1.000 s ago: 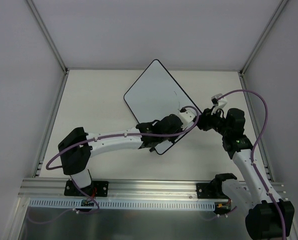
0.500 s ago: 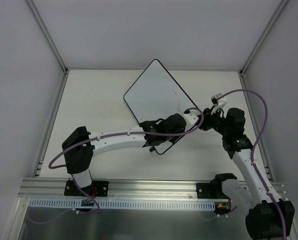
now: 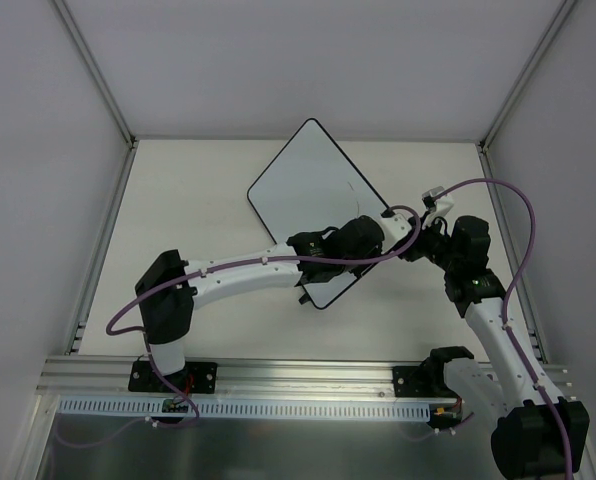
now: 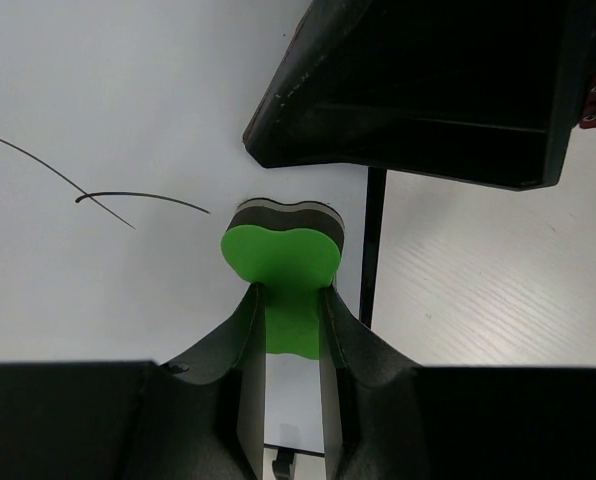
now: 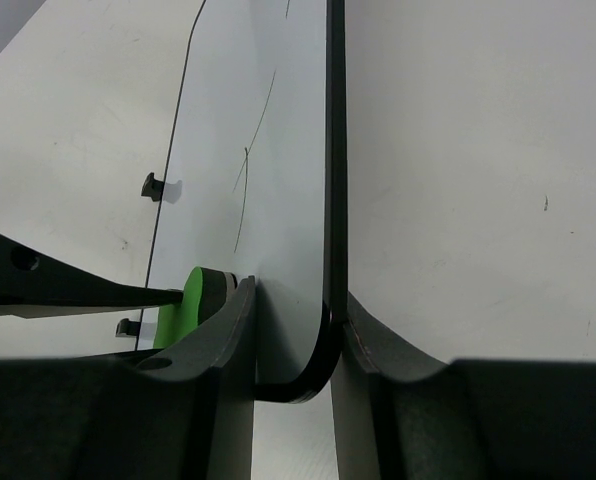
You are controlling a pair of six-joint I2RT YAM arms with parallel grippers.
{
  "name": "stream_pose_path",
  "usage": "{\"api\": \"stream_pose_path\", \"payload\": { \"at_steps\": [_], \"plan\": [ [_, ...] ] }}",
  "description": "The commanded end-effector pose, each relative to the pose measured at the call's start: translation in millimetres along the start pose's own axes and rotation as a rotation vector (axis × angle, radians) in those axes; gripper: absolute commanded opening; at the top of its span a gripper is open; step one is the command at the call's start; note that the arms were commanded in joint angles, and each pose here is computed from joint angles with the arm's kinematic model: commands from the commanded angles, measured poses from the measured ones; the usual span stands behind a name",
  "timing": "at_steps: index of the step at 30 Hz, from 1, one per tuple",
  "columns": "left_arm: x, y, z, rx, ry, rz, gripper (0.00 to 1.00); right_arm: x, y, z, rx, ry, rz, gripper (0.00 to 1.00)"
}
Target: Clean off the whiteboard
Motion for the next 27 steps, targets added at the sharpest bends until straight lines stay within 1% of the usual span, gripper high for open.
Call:
{"api": "stream_pose_path", "payload": {
  "at_steps": [1, 4, 5, 7, 8, 10, 11, 17, 22, 23, 25, 26, 27],
  "plan": [
    [7, -13, -16, -0.064, -0.024, 0.012, 0.0, -37, 10, 0, 0.086, 0.132, 0.149, 0.0],
    [-6, -17, -15, -0.071, 0.004, 0.033, 0.0, -37, 9, -1, 0.083, 0.134, 0.148, 0.0],
    [-20, -18, -17, -0.064, 0.035, 0.029, 0.0, -38, 9, 0, 0.083, 0.136, 0.147, 0.0],
    [-32, -23, -15, -0.063, 0.055, 0.017, 0.0, -37, 9, -1, 0.083, 0.135, 0.149, 0.0],
    [-47, -24, -15, -0.062, 0.087, 0.006, 0.0, -37, 9, -1, 0.083, 0.135, 0.149, 0.0],
    [-55, -27, -10, -0.067, 0.099, 0.043, 0.0, -37, 9, -1, 0.08, 0.135, 0.149, 0.0],
    [-67, -27, -9, -0.065, 0.124, 0.044, 0.0, -36, 9, -1, 0.08, 0.133, 0.151, 0.0],
    [-94, -20, 2, -0.042, 0.165, 0.04, 0.0, -37, 8, -1, 0.074, 0.137, 0.151, 0.0],
    [-76, -14, 4, -0.02, 0.125, 0.042, 0.0, -37, 9, -1, 0.077, 0.137, 0.149, 0.0],
    [-66, -12, 4, -0.022, 0.104, 0.052, 0.0, -37, 9, 0, 0.077, 0.137, 0.149, 0.0],
    [-56, -1, -1, -0.012, 0.091, 0.089, 0.0, -37, 9, 0, 0.077, 0.136, 0.149, 0.0],
    [-45, 4, -3, -0.007, 0.069, 0.101, 0.0, -37, 9, 0, 0.077, 0.136, 0.149, 0.0],
    [-39, 17, -6, 0.013, 0.06, 0.113, 0.0, -37, 9, 0, 0.077, 0.134, 0.15, 0.0]
  ]
}}
Point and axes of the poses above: each gripper's point midway between its finger pads, its own z axis back along the fingers, its own y axis along the line the jaws close on, x = y × z, the point moved 1 cm from there along z, back along the fingers, and after that the axes turned 2 degrees about z, right-handed, at the moved point
